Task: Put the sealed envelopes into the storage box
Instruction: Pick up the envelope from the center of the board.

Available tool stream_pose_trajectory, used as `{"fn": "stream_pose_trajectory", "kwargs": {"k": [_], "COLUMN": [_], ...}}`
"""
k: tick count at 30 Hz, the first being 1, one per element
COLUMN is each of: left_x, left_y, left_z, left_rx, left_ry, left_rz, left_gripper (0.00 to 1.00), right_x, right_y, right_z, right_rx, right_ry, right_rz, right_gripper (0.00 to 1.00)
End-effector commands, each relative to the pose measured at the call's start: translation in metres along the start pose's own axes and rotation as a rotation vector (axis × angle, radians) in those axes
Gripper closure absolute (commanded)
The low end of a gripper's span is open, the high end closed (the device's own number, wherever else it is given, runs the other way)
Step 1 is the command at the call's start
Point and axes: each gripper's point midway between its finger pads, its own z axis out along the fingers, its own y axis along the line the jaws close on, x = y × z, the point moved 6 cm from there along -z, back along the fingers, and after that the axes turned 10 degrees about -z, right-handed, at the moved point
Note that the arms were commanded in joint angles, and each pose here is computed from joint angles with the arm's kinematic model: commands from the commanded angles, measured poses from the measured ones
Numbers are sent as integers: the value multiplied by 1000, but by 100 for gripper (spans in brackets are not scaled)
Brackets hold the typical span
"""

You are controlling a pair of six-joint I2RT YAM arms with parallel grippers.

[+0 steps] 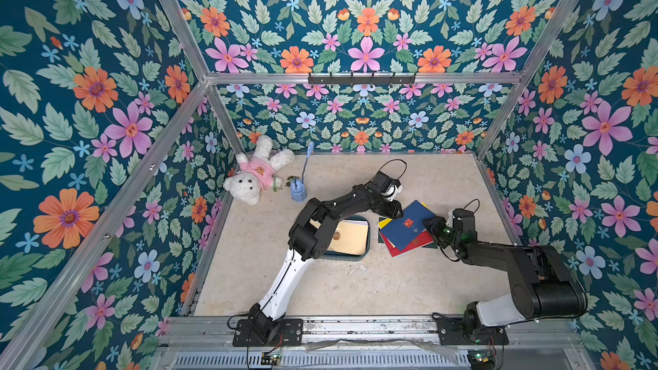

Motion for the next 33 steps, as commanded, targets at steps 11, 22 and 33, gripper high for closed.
{"fn": "stream_pose_trajectory", "kwargs": {"k": [11, 22, 33], "left_x": [20, 19, 19], "left_y": [12, 14, 15], "left_z": [8, 7, 6], "left_rx": [-45, -67, -77], "left_ry": [85, 78, 76], "left_rz": [-28, -24, -28], "left_gripper": [59, 61, 64], "right_x": [-9, -19, -16], "right_y": [26, 4, -8], "right_z": [3, -4, 8], "right_rx": [-141, 88, 109], "right_ry": [19, -53, -25], "right_rz": [-9, -99, -97], "right_gripper": [54, 55, 55]}}
